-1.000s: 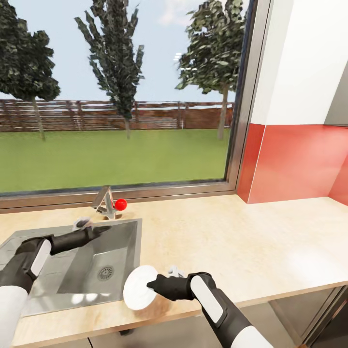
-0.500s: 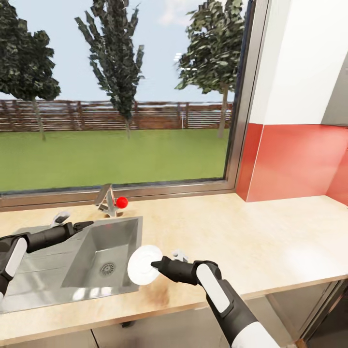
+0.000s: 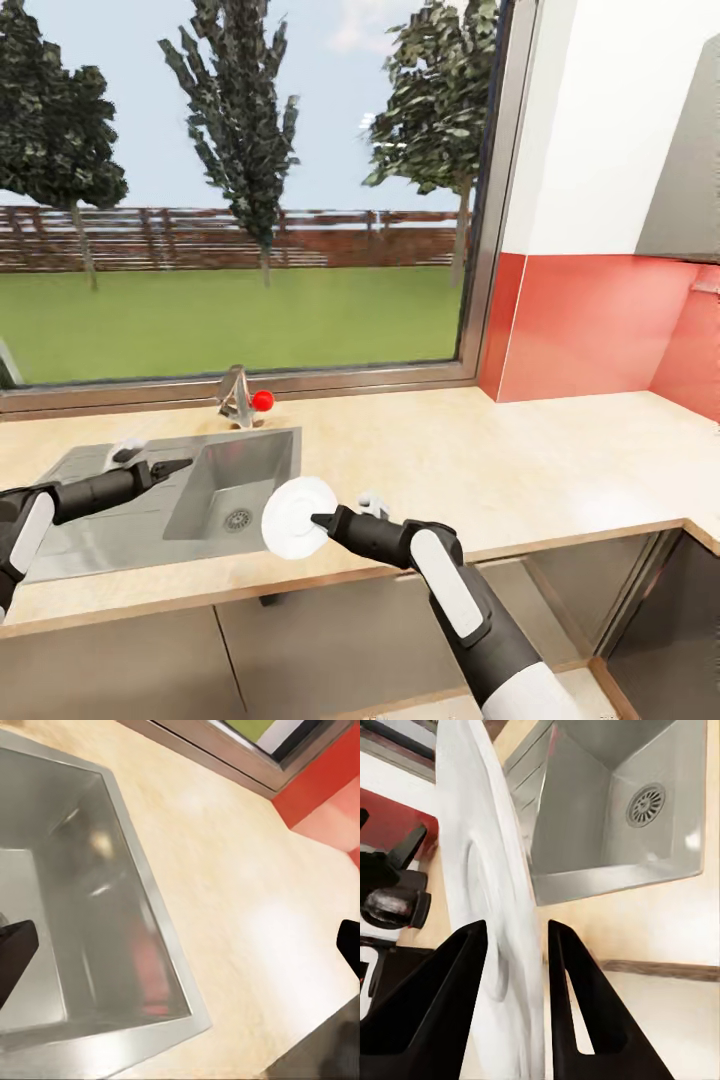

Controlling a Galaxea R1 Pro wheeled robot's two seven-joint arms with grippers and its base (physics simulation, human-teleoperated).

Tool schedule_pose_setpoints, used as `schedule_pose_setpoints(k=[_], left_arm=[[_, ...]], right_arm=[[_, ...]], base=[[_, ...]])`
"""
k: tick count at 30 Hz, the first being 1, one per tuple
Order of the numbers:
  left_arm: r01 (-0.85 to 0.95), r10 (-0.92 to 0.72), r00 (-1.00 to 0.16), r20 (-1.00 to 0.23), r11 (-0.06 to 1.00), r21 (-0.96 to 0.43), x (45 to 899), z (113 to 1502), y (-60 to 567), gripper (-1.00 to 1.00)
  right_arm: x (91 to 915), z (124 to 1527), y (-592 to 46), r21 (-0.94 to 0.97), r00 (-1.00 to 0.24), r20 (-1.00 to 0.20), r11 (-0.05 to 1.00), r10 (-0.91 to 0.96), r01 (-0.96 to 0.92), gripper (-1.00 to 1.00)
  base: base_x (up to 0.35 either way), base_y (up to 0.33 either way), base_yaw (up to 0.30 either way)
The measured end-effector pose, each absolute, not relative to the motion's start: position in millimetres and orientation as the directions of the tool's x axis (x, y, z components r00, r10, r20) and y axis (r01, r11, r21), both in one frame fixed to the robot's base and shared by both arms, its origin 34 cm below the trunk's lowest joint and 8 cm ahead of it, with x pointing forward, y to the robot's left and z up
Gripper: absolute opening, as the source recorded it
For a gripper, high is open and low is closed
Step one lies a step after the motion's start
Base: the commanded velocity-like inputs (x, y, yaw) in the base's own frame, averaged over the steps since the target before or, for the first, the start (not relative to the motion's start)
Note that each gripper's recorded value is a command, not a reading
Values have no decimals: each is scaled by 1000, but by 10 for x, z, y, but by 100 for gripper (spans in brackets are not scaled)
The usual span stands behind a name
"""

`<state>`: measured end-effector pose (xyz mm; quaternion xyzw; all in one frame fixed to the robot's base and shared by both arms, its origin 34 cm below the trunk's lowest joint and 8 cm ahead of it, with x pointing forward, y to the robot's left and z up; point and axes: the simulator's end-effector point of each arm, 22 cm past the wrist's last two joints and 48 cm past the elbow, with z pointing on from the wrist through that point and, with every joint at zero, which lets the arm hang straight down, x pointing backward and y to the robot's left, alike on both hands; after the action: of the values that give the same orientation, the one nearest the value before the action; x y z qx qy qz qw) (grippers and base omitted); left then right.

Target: Set up a coffee station on the kitchen countertop: keep the coffee maker on the countertop, move the bottle of coffee from the kitchen shelf to the counter next to the coffee maker, place a paper coffee filter on top of the coffee maker, put the saucer next to the coffee maker with the coffee cup on the saucer, and place the electric kettle next to the coffee maker.

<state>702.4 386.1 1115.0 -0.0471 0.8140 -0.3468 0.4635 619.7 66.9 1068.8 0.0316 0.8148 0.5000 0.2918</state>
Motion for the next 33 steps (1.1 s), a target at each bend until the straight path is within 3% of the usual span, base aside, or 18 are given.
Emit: schedule_pose_setpoints(k=[20, 27, 33], left_arm=[[225, -405, -569, -716, 760, -609, 6980, 11104, 3981, 100], [205, -405, -592, -697, 761, -616, 6875, 10913, 3990, 100], [179, -409, -680, -609, 713, -678, 6321, 10261, 3872, 100]], right_arm=[[6234, 10964, 669, 826, -798, -488, 483, 355, -291, -100], [6232, 10957, 669, 827, -798, -487, 483, 355, -289, -100], [6233, 10947, 671, 828, -800, -484, 482, 355, -287, -100]], base=[[-329, -45, 5], [-67, -28, 231], [-2, -1, 267]])
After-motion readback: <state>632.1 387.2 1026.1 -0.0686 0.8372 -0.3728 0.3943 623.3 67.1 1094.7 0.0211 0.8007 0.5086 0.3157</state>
